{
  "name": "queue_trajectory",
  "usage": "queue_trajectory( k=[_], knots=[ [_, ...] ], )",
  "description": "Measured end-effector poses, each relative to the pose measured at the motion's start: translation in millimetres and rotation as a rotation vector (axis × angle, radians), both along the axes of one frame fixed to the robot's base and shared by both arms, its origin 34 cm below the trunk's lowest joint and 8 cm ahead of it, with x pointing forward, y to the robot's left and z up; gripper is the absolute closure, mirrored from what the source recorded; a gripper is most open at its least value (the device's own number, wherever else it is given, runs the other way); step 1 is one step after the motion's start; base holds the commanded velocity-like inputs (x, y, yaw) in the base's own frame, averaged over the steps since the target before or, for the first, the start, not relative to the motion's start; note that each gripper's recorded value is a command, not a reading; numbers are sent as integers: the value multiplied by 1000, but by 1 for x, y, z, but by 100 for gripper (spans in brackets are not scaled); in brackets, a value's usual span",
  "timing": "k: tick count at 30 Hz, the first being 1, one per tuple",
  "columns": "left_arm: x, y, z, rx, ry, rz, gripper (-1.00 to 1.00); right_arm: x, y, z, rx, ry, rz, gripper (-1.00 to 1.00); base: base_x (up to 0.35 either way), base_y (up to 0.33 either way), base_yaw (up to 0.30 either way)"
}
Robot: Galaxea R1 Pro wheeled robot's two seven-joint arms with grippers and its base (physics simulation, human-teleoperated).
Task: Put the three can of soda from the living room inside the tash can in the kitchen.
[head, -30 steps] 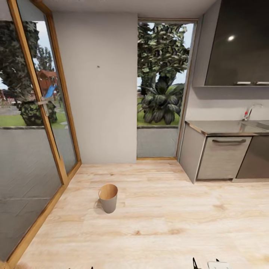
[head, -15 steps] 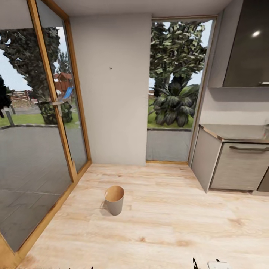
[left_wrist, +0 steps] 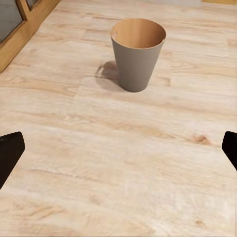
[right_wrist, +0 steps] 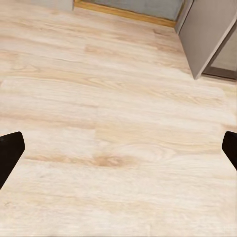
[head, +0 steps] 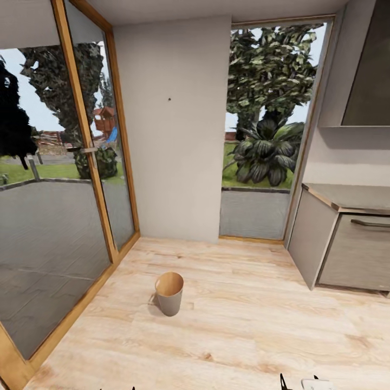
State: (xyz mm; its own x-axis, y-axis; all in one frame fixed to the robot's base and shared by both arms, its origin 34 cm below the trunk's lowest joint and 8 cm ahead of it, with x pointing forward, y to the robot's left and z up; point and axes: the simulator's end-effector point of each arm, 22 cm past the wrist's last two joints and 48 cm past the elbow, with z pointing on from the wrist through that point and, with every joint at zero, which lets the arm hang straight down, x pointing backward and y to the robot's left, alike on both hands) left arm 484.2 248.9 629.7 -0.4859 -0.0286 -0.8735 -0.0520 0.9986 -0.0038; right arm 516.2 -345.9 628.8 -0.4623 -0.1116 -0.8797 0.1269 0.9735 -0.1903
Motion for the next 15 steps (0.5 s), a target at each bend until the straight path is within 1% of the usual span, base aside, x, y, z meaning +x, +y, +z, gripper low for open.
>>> queue_trajectory(
  k=[4,11,15],
  knots=[
    [0,0,0,0,0,0,-100,1,0,0,-1,1,-2,-100,118,-147,16],
    [0,-1,0,0,0,0,-100,12,0,8,-1,-20,-6,-100,118,-146,5],
    [0,0,0,0,0,0,-100,14,0,9,0,-24,-7,-100,118,-146,95]
  ],
)
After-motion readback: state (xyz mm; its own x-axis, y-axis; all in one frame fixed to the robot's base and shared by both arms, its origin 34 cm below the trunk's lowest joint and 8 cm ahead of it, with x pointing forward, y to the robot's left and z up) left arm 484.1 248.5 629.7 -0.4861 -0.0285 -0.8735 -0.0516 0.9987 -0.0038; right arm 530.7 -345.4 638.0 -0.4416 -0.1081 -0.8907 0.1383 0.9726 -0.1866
